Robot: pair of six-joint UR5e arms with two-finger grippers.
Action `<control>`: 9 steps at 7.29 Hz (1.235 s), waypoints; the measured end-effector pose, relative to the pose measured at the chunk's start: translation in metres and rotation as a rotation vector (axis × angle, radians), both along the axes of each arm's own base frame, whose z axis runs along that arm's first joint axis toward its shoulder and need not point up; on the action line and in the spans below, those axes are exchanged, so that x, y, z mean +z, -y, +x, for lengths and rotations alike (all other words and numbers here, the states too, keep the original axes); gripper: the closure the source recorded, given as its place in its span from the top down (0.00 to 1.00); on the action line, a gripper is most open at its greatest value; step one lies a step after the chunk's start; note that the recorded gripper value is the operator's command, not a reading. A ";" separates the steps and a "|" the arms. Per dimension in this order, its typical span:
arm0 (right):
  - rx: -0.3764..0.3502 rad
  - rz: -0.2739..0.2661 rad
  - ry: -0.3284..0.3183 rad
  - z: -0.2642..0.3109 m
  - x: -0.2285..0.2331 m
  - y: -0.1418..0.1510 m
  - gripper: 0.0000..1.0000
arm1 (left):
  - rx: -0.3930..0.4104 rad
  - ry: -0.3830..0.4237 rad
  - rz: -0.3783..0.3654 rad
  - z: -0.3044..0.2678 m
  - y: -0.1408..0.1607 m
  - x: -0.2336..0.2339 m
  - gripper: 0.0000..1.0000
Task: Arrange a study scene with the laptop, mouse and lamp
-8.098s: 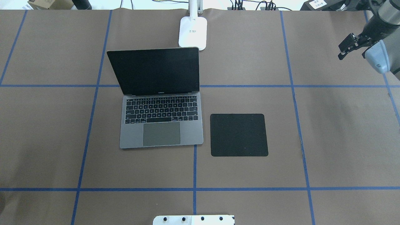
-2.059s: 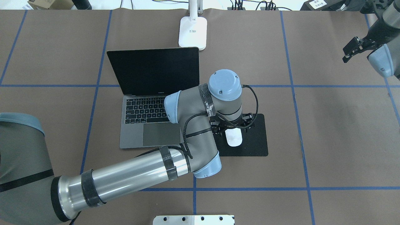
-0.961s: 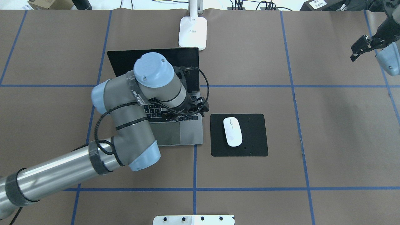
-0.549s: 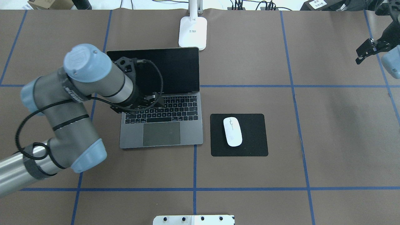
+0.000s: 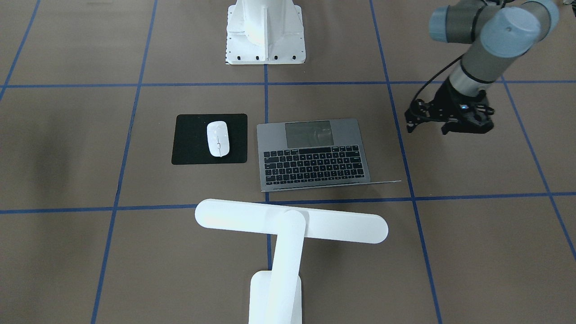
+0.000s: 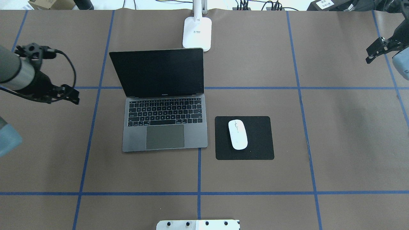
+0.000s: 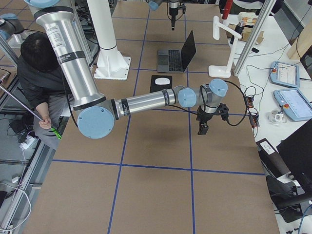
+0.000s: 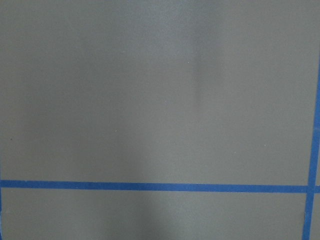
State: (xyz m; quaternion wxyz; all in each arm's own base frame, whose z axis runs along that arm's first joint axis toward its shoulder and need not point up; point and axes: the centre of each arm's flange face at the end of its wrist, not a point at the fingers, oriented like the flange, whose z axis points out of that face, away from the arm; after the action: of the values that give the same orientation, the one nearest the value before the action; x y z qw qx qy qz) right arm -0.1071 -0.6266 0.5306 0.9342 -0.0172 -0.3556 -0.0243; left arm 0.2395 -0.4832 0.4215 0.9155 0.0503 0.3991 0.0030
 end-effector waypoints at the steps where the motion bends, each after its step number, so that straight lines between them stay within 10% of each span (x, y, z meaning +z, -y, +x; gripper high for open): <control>1: 0.011 0.004 -0.005 0.008 0.006 -0.004 0.99 | -0.031 0.049 -0.005 -0.054 0.019 0.042 1.00; 4: 0.074 -0.039 0.052 0.059 0.033 -0.024 0.99 | 0.044 0.085 0.035 -0.196 0.056 0.164 1.00; 9: 0.165 -0.093 0.077 0.121 0.098 -0.086 0.99 | 0.020 0.103 0.005 -0.258 0.051 0.220 1.00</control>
State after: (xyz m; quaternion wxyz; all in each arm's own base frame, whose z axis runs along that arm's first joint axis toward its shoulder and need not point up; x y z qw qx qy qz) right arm 0.0140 -0.5408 0.6288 0.9169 -0.0302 -0.3920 0.0685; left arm -0.0187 -0.5340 0.6414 0.9346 0.0486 0.3521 0.0155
